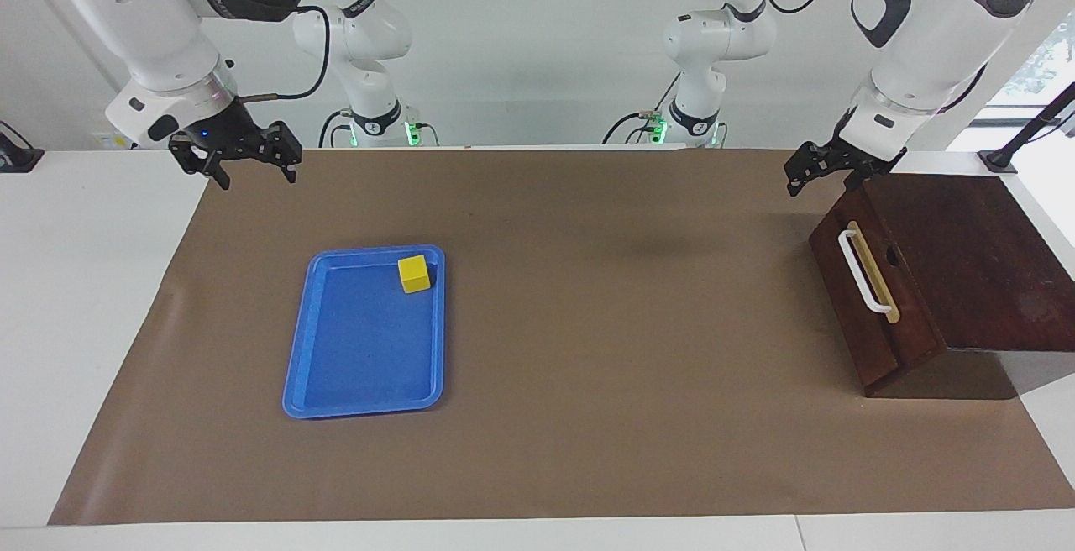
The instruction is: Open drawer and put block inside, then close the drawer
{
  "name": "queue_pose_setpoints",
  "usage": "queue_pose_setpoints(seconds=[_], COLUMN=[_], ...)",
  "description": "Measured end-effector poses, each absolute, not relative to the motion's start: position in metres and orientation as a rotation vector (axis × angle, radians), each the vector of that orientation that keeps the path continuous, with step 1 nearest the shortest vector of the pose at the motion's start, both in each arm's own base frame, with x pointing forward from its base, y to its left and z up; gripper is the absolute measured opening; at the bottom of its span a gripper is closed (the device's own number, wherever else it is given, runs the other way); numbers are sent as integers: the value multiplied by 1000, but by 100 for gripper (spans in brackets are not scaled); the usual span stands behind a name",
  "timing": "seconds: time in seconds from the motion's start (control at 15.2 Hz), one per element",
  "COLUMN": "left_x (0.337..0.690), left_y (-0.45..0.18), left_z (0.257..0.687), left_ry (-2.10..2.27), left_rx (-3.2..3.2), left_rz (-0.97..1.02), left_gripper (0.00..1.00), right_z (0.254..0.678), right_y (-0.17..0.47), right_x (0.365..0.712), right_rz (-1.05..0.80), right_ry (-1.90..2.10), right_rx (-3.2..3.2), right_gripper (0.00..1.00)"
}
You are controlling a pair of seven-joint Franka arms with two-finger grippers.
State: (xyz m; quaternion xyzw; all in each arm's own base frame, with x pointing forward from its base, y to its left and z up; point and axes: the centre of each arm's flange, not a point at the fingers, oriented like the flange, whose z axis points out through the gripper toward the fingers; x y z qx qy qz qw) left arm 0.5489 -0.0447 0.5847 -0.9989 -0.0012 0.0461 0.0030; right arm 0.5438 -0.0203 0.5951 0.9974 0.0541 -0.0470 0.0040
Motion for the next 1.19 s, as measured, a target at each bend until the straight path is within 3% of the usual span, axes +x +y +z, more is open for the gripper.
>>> queue_pose_setpoints(seconds=[0.86, 1.19], left_x=[549, 549], left_y=[-45, -45], left_z=[585, 585], left_ry=[-4, -4], left_rx=[-3132, -3132], left_rz=[144, 141], left_gripper=[100, 100], right_z=[594, 572], right_y=[-20, -17], right_x=[544, 540], right_rz=[-151, -229], right_ry=[153, -59], right_rx=[3126, 3156], right_gripper=[100, 100])
